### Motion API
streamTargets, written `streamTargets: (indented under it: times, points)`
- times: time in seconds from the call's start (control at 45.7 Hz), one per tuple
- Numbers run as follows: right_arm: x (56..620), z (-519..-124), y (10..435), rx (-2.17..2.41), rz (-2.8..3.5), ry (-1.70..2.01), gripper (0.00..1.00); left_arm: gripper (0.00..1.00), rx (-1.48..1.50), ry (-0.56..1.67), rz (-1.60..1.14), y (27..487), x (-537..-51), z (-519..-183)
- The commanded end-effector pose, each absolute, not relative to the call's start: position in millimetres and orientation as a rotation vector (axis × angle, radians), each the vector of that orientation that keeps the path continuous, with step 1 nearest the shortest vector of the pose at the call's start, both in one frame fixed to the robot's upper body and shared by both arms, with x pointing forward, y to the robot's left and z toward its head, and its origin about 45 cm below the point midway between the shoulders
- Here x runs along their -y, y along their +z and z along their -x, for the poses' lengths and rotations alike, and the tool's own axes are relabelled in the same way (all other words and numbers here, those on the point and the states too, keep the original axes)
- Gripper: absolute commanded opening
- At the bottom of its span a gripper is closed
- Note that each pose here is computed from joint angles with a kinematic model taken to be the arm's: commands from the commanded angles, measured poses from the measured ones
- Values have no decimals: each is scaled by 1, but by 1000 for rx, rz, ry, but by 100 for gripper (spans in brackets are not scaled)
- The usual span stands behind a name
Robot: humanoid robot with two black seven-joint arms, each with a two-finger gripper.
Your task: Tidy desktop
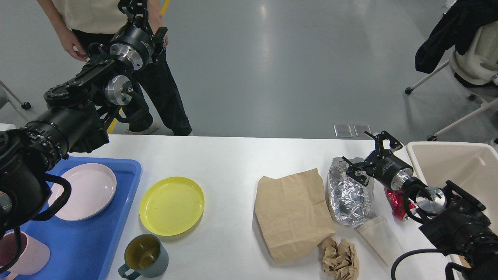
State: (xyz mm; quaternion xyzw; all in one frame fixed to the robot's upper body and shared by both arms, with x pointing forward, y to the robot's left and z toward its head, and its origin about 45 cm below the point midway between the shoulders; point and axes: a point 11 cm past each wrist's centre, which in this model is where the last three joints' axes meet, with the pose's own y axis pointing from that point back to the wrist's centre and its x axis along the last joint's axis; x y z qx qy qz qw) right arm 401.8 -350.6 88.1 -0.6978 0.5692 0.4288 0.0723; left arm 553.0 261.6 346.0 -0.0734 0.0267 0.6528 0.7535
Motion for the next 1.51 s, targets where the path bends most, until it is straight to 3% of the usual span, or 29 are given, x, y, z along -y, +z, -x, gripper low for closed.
streamTargets:
  times: [0.0,0.416,0.635,1.095,1.226,1.489]
  points:
    - [351,-402,88,-1712,2096,1288,100,97,-60,1425,152,344,-262,-553]
    - [351,-402,88,-1710,2097,1289,100,97,-64,1426,139,343,-257,-553]
    - [351,-402,88,-1710,2097,1289,100,97,-19,1477,160,366,-298,-554]
    - [351,-402,88,-1710,2097,1289,100,97,-68,1480,116,352,-303,-552]
    - [351,-402,88,-1712,2096,1288,100,97,-144,1451,-84,343,-296,-553]
    - [351,-402,88,-1710,2097,1289,100,97,-377,1246,-860,300,-305,-521]
